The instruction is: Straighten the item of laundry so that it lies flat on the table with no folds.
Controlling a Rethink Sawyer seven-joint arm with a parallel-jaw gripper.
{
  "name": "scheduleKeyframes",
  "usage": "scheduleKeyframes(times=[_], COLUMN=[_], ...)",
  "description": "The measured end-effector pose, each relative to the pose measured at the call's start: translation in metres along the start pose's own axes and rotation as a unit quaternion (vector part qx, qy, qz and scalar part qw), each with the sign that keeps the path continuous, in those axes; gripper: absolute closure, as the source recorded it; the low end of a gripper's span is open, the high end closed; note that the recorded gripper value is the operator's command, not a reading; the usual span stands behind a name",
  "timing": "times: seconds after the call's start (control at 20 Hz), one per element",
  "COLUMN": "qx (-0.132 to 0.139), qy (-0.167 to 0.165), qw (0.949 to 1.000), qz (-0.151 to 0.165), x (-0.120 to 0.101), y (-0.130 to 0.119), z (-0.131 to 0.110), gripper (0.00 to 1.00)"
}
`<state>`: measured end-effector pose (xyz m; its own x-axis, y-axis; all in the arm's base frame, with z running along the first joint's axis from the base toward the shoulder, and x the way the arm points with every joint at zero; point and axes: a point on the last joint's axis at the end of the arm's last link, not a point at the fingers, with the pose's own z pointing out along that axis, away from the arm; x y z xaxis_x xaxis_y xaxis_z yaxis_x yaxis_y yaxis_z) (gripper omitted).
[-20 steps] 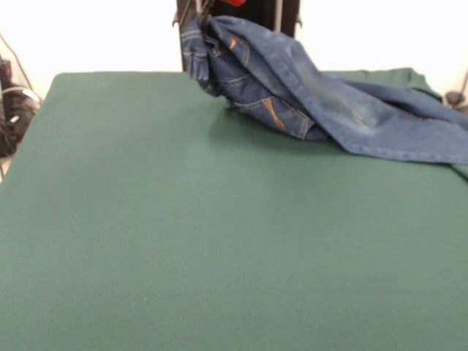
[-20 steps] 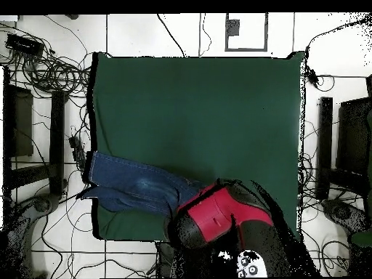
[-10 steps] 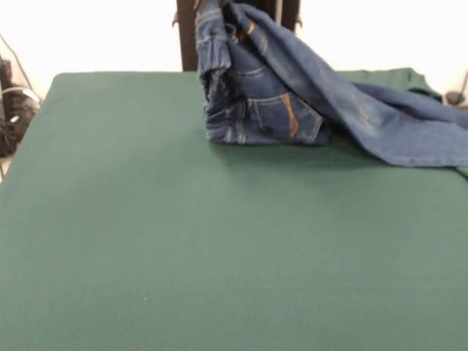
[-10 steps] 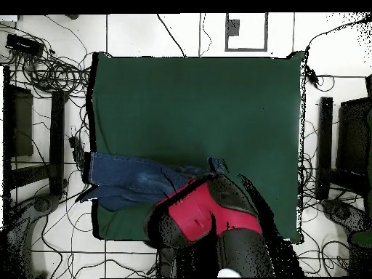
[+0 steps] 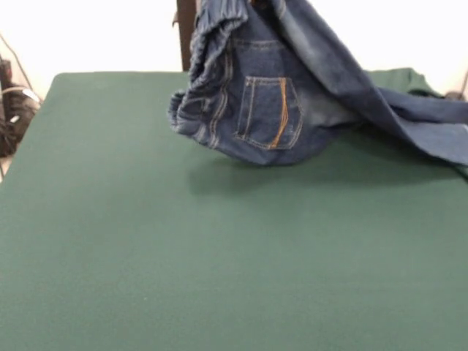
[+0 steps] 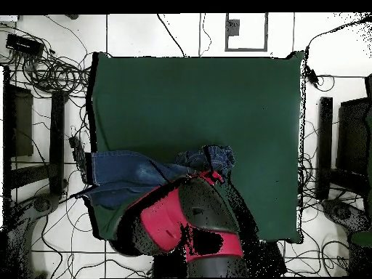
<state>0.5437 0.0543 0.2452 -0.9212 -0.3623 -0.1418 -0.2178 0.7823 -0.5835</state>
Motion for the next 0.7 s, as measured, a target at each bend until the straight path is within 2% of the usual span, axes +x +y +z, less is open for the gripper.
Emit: scheduleKeyframes(times=[0.4, 0.55, 0.7], qx=[0.018, 0.029, 0.058], qy=[-0.036, -0.049, -0.076], qw=[0.9991, 0.998, 0.9928], qz=[-0.012, -0.029, -0.072], x=[-0.018, -0.021, -0.023], y=[-0.004, 0.0, 0.006], z=[-0.032, -0.038, -0.043], gripper=[1.0, 1.0, 1.0])
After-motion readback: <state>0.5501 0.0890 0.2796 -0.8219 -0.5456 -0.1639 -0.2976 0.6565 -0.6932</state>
